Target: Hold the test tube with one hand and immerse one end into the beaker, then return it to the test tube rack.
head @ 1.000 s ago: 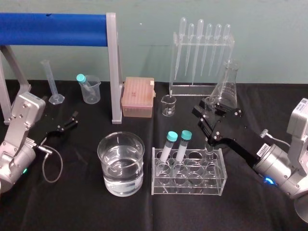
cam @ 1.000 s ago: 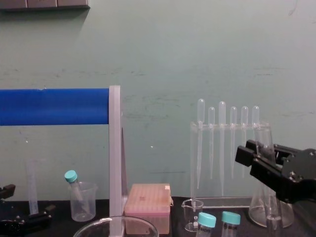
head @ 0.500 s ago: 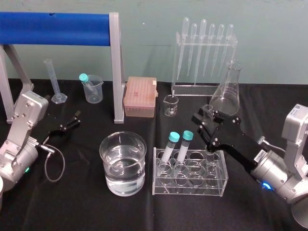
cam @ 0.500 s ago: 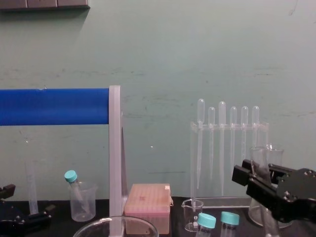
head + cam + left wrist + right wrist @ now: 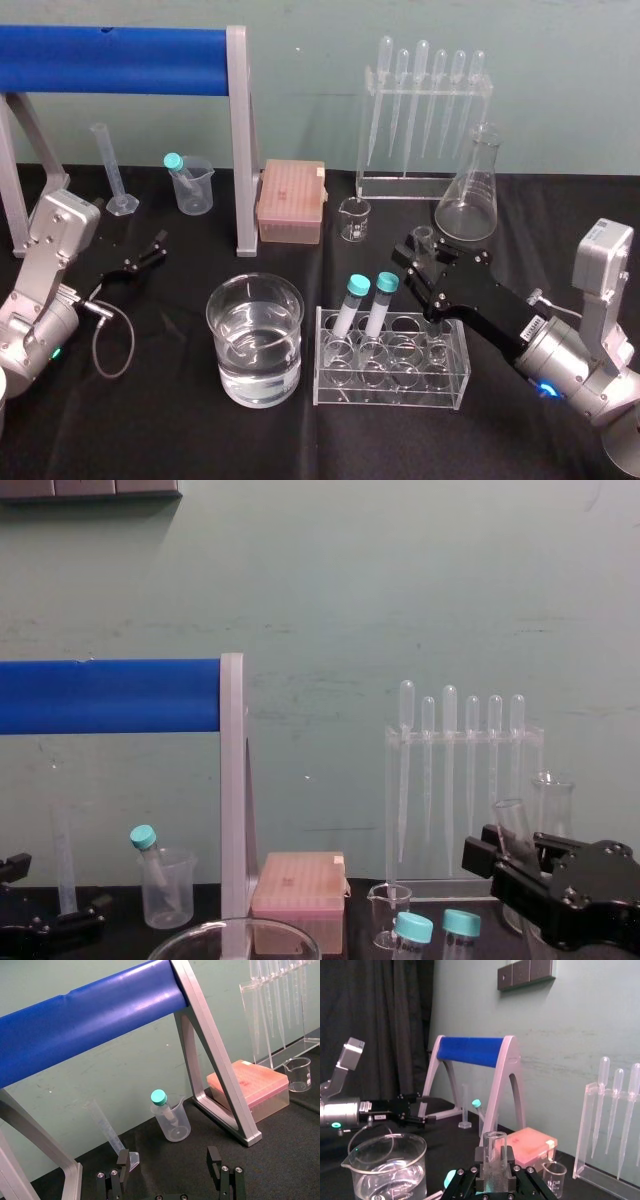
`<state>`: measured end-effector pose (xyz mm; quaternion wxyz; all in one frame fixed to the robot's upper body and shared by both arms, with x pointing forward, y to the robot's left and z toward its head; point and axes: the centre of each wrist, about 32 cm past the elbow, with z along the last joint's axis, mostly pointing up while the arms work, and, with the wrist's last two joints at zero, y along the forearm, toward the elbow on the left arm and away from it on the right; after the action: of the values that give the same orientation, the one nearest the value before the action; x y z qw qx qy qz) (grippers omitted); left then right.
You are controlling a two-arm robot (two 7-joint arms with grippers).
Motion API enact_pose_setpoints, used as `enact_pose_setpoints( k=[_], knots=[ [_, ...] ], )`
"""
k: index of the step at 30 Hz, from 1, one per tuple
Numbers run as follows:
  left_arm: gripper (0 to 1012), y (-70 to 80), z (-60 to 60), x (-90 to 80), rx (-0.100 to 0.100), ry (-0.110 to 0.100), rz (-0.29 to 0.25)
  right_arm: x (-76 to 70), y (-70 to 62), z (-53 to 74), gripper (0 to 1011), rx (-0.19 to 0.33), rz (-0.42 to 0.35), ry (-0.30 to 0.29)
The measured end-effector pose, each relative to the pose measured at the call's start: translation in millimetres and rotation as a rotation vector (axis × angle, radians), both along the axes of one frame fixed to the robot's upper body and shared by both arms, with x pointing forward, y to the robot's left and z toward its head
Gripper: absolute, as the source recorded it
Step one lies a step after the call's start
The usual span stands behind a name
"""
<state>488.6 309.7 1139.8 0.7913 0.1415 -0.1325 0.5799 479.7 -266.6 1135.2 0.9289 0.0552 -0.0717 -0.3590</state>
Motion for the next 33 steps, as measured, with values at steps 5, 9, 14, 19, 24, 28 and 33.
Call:
enact_pose_setpoints(
  k=[5, 9, 14, 19, 24, 28, 33],
  knots=[
    [1000, 0.0, 0.0, 0.0, 0.0, 0.0, 0.0, -0.7, 0.3, 1.2, 222, -0.013, -0.005, 0.009],
    [1000, 0.0, 0.0, 0.0, 0.0, 0.0, 0.0, -0.7, 0.3, 1.2, 222, -0.012, -0.005, 0.007],
    [1000, 0.0, 0.0, 0.0, 0.0, 0.0, 0.0, -0.7, 0.2, 1.1, 222, -0.011, -0.005, 0.006],
    [1000, 0.0, 0.0, 0.0, 0.0, 0.0, 0.0, -0.6, 0.2, 0.9, 225, -0.009, -0.005, 0.005],
    [1000, 0.0, 0.0, 0.0, 0.0, 0.0, 0.0, -0.6, 0.2, 0.8, 360, -0.008, -0.004, 0.004],
    [1000, 0.0, 0.0, 0.0, 0.0, 0.0, 0.0, -0.6, 0.1, 0.8, 520, -0.008, -0.004, 0.003],
    [1000, 0.0, 0.0, 0.0, 0.0, 0.0, 0.0, -0.5, 0.0, 0.8, 653, -0.007, -0.004, 0.003]
  ],
)
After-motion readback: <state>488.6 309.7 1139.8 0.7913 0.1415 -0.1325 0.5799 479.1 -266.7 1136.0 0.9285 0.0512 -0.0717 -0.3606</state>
